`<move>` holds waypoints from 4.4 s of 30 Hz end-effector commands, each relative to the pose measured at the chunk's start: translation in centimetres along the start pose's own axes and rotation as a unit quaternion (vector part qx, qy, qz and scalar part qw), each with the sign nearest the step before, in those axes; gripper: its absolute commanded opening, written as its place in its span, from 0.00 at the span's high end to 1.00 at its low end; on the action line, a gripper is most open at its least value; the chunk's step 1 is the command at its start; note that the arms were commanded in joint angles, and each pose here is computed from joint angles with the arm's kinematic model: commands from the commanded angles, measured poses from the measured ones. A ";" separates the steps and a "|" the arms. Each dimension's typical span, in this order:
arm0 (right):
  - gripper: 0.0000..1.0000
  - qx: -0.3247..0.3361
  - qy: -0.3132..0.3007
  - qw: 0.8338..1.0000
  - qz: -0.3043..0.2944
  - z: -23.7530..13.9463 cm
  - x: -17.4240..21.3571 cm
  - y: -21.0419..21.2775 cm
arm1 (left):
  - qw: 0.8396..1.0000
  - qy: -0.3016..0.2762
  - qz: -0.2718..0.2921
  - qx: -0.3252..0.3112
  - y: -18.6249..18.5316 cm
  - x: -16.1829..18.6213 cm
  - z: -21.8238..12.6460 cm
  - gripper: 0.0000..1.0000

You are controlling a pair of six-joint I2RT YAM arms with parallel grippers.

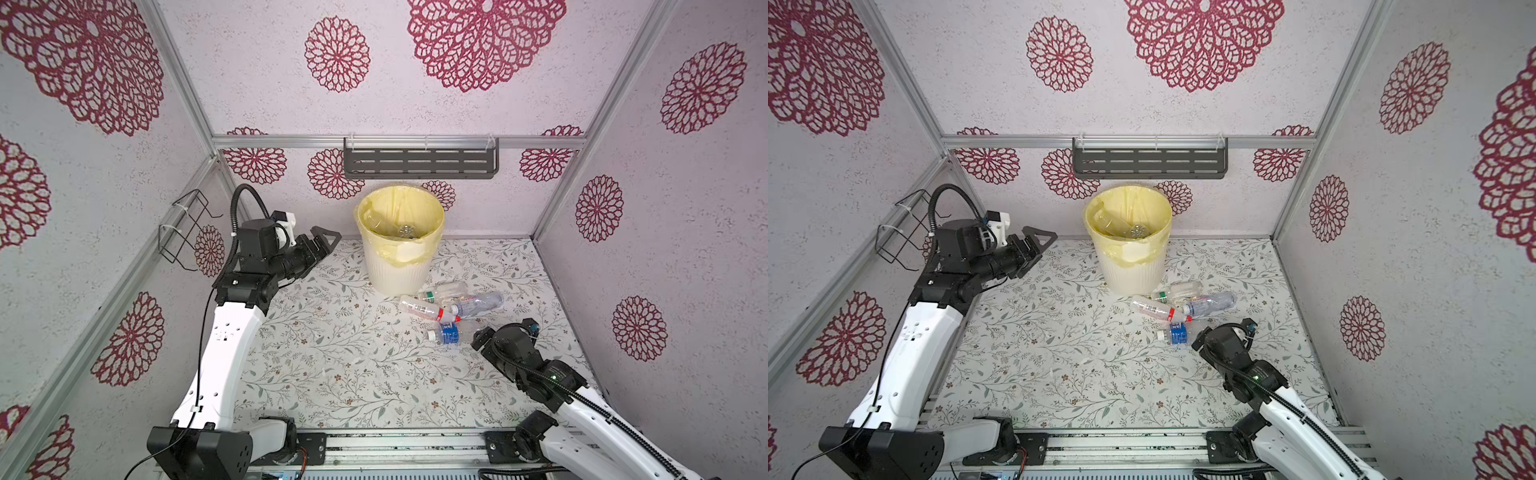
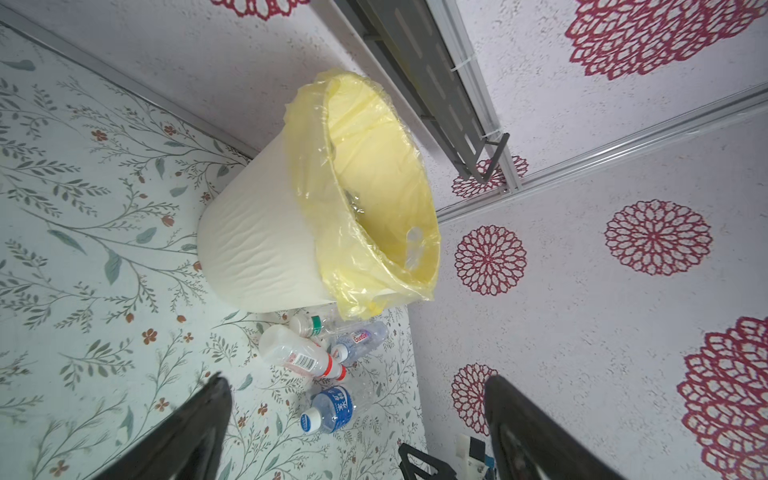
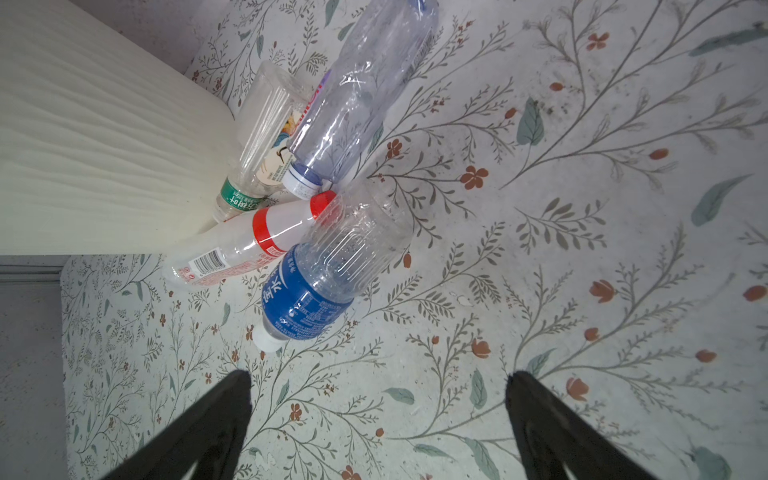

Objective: Throw the plastic bottles in the bin
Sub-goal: 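Withdraw the left gripper from the bin back toward the table edge, then lower the right gripper onto the large blue-label water bottle and close it, then lift the blue-label bottle with the right gripper and carry it over the bin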

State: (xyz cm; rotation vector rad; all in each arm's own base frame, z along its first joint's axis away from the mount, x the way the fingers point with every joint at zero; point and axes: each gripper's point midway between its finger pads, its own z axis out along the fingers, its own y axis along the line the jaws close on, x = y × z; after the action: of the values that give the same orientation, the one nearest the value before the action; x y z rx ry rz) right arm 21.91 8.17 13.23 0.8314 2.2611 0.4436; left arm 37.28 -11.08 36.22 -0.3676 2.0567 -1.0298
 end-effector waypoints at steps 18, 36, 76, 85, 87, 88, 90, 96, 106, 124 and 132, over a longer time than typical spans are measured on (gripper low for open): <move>0.01 0.040 -0.027 0.997 0.062 0.5 -0.4 -2.1 | 0.995 -0.035 -0.029 -0.089 10.4 6.1 1.2 0.03; 0.01 0.073 -0.002 0.992 0.101 3.8 0.4 0.7 | 0.987 -0.012 -0.084 -0.134 16.8 10.6 3.7 0.03; 0.13 0.144 0.020 0.972 0.183 13.2 2.2 2.6 | 0.974 0.037 -0.087 -0.205 20.1 13.6 4.5 0.03; 0.29 0.143 0.027 0.970 0.192 12.5 3.5 0.0 | 0.973 0.038 -0.091 -0.206 20.2 13.5 4.7 0.03; 0.34 0.143 0.027 0.971 0.191 12.0 3.7 -0.7 | 0.974 0.039 -0.092 -0.204 20.1 13.5 4.7 0.03; 0.35 0.141 0.028 0.971 0.190 11.8 3.9 -0.9 | 0.974 0.038 -0.092 -0.206 20.2 13.5 4.7 0.03; 0.38 0.136 0.030 0.973 0.186 11.3 4.0 -1.4 | 0.973 0.037 -0.093 -0.207 20.3 13.6 4.6 0.03; 0.44 0.100 0.053 0.981 0.156 10.3 4.6 -1.0 | 0.974 0.035 -0.097 -0.200 20.1 13.6 4.6 0.03; 0.47 0.060 0.067 0.989 0.117 8.6 4.7 0.2 | 0.976 0.044 -0.110 -0.185 19.8 14.0 5.2 0.03; 0.49 -0.015 0.028 0.997 0.077 5.5 2.1 3.7 | 0.975 0.078 -0.129 -0.162 19.2 15.2 5.9 0.03; 0.52 -0.066 -0.001 0.993 0.093 3.5 0.2 5.6 | 0.980 0.068 -0.105 -0.153 17.6 13.4 5.9 0.03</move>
State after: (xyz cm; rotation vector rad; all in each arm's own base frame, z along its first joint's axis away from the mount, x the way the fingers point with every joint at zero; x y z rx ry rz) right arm 25.85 12.87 10.73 1.0024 2.2159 0.6484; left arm 34.18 -10.42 12.38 -0.7480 2.3510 -0.8772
